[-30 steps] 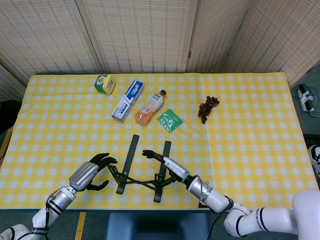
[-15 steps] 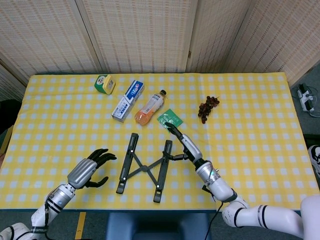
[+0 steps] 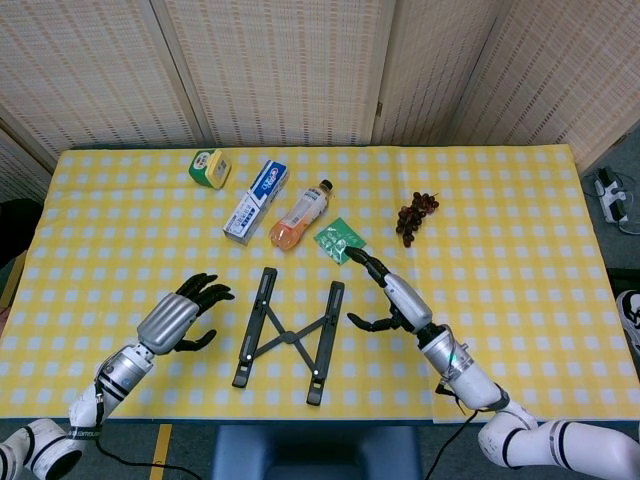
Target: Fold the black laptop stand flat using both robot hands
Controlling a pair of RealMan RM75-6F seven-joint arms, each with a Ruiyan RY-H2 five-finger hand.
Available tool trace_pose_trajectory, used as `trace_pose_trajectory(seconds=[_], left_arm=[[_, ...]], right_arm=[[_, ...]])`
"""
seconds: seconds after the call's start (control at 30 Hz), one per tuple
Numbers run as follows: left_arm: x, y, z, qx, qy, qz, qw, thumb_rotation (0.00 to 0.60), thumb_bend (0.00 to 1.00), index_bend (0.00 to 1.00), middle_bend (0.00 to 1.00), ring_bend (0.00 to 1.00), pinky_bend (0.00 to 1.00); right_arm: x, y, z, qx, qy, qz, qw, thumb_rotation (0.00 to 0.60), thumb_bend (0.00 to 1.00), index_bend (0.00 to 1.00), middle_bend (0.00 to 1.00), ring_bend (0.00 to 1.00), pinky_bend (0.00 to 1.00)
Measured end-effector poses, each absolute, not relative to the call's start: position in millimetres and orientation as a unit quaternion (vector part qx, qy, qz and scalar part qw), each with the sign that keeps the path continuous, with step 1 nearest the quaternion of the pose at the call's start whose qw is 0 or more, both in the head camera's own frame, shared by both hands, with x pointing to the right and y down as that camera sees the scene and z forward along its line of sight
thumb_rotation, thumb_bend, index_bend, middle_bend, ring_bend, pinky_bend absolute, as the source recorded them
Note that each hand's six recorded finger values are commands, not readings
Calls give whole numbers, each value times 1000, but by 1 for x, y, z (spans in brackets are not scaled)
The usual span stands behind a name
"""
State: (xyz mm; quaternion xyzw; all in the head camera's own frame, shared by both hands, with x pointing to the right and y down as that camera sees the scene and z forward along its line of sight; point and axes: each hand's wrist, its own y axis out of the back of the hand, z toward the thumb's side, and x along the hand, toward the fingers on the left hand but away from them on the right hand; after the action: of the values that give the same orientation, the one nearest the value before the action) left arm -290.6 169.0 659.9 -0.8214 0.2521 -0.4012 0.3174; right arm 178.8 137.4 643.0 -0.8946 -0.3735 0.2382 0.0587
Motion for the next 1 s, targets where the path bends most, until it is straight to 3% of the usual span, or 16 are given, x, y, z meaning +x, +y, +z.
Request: trace_pose_trajectory(seconds=[0.17,0.37,0.63,1.0], left_arm=[[-280,147,675,-793,220,-414,389,600,347,229,195,85,97],[-256,129,700,-767,181,-425,445,600,227,139,110,30,65],[-234,116,725,-740,159,-450,473,600,193,24,1,0,0],[-224,115,748,-730,157,-477,464,600,176,0,0,0,0]], right_arm=[[182,155,632,-897,-308,259,182,600,358,27,172,171,0],[183,174,625,-881,-248,277,291,600,357,167,305,278,79],[172,187,632,-849,-206,291,390,600,279,409,577,544,380],[143,204,662,-829,-174,295,443,600,242,510,715,709,582]])
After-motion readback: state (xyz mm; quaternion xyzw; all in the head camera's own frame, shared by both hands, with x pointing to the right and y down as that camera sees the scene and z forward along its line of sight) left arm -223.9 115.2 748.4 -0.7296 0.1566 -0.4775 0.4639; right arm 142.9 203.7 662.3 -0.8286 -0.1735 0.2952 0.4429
